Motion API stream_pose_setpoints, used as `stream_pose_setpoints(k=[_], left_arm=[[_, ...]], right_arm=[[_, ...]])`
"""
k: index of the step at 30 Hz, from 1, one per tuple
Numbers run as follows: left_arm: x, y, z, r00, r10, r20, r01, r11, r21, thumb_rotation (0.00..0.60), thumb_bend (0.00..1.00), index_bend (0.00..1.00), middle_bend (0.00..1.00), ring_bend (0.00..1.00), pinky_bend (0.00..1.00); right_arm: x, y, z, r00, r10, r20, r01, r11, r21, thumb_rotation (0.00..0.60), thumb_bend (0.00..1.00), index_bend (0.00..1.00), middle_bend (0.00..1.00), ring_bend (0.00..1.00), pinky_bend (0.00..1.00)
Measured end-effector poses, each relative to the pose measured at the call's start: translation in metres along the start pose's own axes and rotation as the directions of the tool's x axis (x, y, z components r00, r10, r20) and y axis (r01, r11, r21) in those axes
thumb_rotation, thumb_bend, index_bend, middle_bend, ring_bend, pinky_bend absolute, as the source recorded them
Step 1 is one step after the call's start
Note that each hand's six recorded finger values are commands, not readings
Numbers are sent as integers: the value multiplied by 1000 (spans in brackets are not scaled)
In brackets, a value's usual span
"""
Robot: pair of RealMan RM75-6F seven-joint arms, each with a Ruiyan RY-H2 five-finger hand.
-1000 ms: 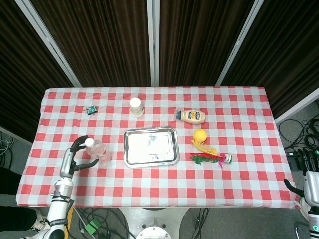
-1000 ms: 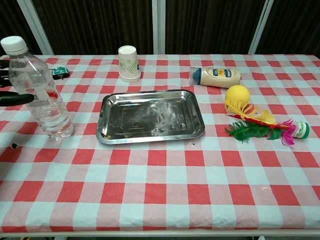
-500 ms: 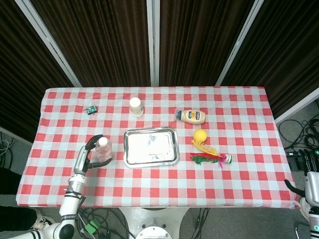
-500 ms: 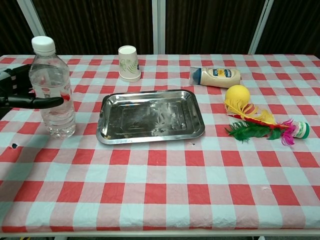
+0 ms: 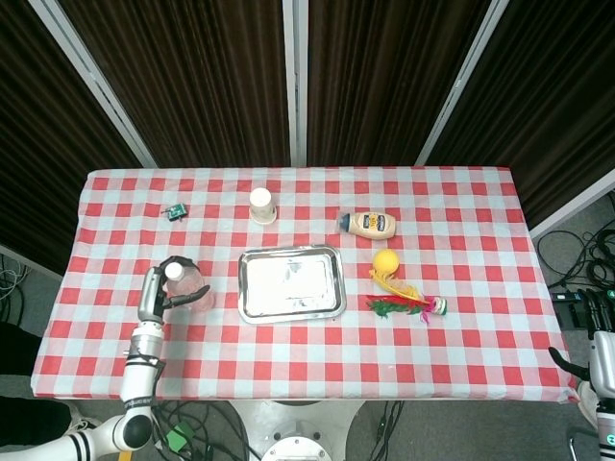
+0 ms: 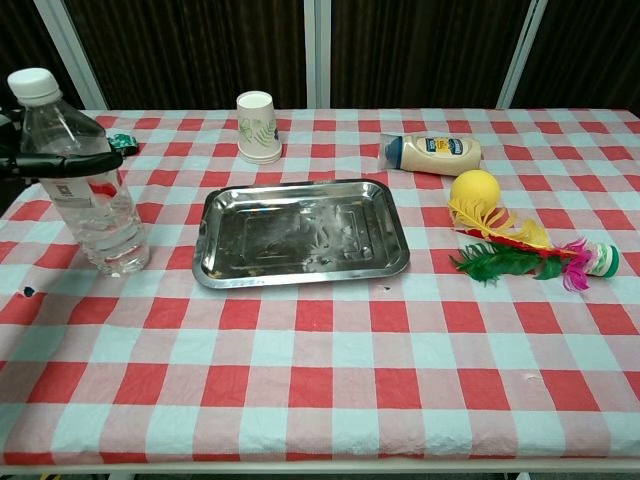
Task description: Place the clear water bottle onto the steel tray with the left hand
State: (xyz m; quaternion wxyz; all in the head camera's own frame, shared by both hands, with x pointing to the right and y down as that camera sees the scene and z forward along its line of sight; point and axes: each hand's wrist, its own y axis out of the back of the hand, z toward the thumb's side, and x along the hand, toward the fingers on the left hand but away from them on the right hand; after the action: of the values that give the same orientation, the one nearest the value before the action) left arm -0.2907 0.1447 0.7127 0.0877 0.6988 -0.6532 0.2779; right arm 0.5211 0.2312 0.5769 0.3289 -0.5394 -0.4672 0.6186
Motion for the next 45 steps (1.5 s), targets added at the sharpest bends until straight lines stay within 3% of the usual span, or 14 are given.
stream_pose_setpoints(k=[10, 20, 27, 30, 34, 37, 41, 45], left_arm=[[16, -1, 32, 998, 20, 67, -21, 1000, 7, 600, 205, 726, 726, 445, 442], [57, -11, 122, 967, -16, 255, 8, 999, 35, 600, 206, 726, 726, 448, 446], [55, -8, 77, 993, -40, 110, 33, 997, 65, 600, 217, 723, 724, 459, 454], [63, -7, 100, 984, -39, 174, 28, 997, 66, 600, 219, 718, 722, 463, 461], [65, -8, 131, 956, -59, 288, 29, 994, 106, 600, 224, 717, 721, 468, 469], [62, -9, 122, 958, -78, 275, 44, 991, 126, 600, 230, 717, 721, 469, 473], [68, 0, 110, 975, -38, 219, 20, 996, 85, 600, 230, 717, 721, 477, 479], [74, -2, 124, 968, -42, 249, 24, 997, 74, 600, 230, 718, 721, 480, 480]], right_arm=[[-1, 1, 0, 1000, 1, 1, -1, 1000, -7, 600, 101, 0, 65, 0, 0], [0, -1, -1, 1000, 9, 5, -9, 1000, -7, 600, 101, 0, 65, 0, 0], [0, -1, -1, 1000, 8, 3, -8, 1000, -5, 600, 101, 0, 65, 0, 0], [1, -2, 0, 1000, 13, 0, -13, 1000, 0, 600, 101, 0, 66, 0, 0], [1, -3, 0, 1000, 16, 2, -16, 1000, -2, 600, 101, 0, 66, 0, 0], [0, -2, -2, 1000, 19, 12, -19, 1000, -9, 600, 101, 0, 66, 0, 0], [0, -3, -1, 1000, 25, 8, -25, 1000, -3, 600, 101, 0, 66, 0, 0], [-1, -4, -1, 1000, 26, 13, -26, 1000, -4, 600, 101, 0, 66, 0, 0]])
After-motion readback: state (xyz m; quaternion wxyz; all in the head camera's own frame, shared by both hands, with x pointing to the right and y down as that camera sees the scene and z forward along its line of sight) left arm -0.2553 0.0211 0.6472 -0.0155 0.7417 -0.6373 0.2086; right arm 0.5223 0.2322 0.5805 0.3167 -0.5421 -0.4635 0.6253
